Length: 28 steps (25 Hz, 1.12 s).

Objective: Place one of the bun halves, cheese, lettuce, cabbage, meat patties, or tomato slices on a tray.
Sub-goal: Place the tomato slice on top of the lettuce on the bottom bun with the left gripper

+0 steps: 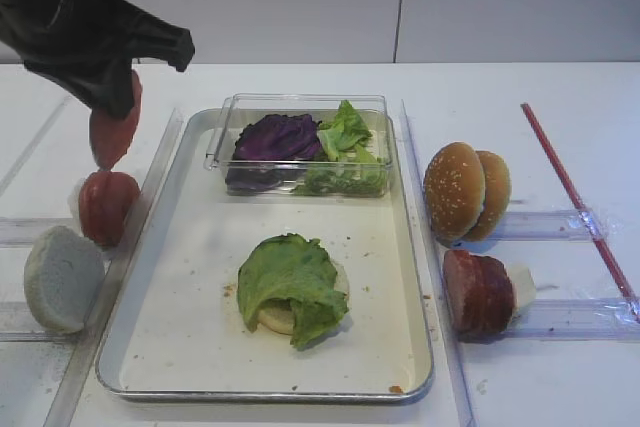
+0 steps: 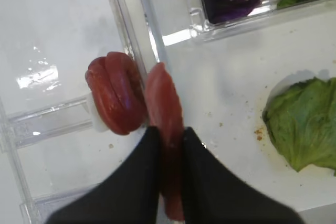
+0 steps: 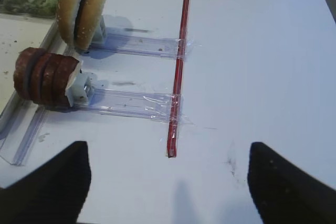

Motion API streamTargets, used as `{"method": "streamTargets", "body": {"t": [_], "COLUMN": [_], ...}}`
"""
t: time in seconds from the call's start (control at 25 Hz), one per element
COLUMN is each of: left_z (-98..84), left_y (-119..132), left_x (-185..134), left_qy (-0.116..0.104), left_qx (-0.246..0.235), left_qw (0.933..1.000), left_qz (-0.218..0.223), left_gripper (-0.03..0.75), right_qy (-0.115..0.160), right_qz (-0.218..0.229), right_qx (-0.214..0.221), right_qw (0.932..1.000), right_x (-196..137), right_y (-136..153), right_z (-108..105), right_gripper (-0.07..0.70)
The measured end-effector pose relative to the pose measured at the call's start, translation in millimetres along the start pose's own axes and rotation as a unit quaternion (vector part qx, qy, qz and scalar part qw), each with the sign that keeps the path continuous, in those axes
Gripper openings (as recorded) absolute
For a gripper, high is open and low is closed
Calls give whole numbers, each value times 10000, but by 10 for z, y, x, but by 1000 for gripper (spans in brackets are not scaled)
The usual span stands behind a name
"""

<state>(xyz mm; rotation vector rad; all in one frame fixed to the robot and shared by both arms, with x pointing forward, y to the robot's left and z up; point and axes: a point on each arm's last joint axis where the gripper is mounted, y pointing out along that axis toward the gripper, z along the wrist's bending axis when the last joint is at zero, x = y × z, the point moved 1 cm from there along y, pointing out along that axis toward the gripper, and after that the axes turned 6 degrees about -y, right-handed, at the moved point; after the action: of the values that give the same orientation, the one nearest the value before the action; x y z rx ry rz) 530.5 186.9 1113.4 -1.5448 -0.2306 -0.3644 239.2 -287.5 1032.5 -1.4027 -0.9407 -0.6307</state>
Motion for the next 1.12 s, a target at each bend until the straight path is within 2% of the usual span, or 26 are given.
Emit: {"method": "streamTargets", "body": {"t": [0.2,0.48,0.64,0.76,0.88,1.0,1.08,1.12], "left_z": [56,61,58,55,68,133,191,205], "left_y": [90,208,293,357,421,456,474,488], "left_x": [-260,-570,-655,-685,-713,-704,-690,-698], "left_qy": [32,-93,-122,-222,-363,-596,-812,-821], "left_qx": [-36,-379,-422,-703,-1343,-2005,-2425,-2594], "left_qw": [10000,9990,9985,9965,9889,9764,9656,9612], "left_qz": [87,197,322,393,520,540,477,453], "left_gripper": [49,48,47,47,47,47,47,47], "right_qy": [0,0,0,0,0,0,0,0], "right_qz": [0,0,0,0,0,0,0,0], "right_qx": [0,0,0,0,0,0,0,0], "right_qw": [10000,10000,10000,10000,10000,10000,10000,10000], "right_x": [0,0,0,0,0,0,0,0], "right_y": [0,0,0,0,0,0,0,0], "right_z": [0,0,0,0,0,0,0,0], "right_gripper": [616,616,616,616,616,616,616,616]}}
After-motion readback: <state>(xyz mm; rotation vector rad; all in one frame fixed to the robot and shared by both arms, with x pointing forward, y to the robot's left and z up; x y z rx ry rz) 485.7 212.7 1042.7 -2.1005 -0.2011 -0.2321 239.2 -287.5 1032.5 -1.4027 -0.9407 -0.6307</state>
